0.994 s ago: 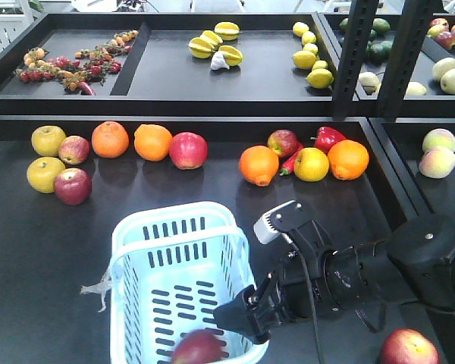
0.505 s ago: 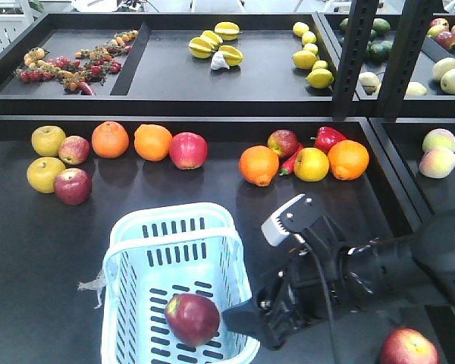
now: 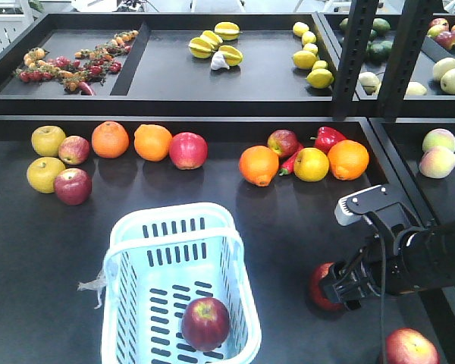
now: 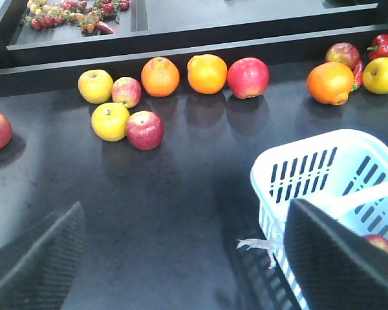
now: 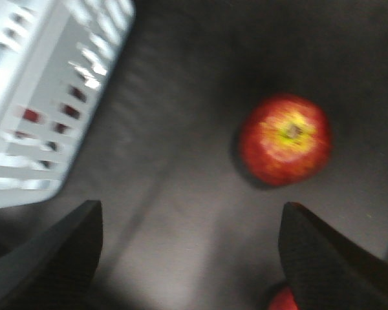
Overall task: Pick three apples into basket with both arms
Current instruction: 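Move the right gripper to a second red apple and grasp it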
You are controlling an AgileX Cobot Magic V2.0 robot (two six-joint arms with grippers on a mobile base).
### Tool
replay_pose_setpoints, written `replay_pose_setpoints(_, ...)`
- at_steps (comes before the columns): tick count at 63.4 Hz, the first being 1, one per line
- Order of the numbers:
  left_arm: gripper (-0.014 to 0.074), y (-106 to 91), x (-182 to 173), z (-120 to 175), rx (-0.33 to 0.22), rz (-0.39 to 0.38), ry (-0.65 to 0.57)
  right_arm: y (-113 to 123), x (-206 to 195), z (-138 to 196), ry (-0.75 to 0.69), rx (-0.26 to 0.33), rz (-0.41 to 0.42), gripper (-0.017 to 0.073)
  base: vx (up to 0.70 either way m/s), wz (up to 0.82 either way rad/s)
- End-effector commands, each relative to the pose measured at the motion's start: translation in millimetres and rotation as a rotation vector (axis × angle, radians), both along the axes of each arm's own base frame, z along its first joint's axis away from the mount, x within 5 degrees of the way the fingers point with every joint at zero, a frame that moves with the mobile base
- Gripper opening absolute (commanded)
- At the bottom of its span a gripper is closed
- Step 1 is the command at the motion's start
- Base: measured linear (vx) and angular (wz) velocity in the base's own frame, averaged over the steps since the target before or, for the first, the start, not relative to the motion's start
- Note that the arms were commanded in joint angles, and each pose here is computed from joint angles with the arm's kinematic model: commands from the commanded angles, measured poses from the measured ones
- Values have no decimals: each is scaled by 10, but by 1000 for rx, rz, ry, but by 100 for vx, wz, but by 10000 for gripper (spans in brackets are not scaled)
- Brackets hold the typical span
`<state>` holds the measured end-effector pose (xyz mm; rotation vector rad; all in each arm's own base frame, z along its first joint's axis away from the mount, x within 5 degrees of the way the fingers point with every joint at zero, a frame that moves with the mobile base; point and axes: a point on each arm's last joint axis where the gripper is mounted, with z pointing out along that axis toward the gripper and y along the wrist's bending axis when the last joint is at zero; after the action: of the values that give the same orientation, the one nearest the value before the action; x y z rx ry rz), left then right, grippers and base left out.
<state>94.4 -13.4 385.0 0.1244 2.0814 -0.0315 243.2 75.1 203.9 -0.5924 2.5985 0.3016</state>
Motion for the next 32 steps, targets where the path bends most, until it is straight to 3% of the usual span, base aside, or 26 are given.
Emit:
replay_pose_setpoints(1,589,-8,19,112,-12,-9,-72,-26,165,24,-97,-21,-33,549,0,0)
replay_pose_setpoints(16,589,-8,19,112,-12,-9,-72,-52,461,-300,-191,-89,-78,600,0,0)
replay_pose_setpoints(32,589,-8,19,112,-12,-9,-72,-57,569,-631,-163,-135,-73,607,0,0)
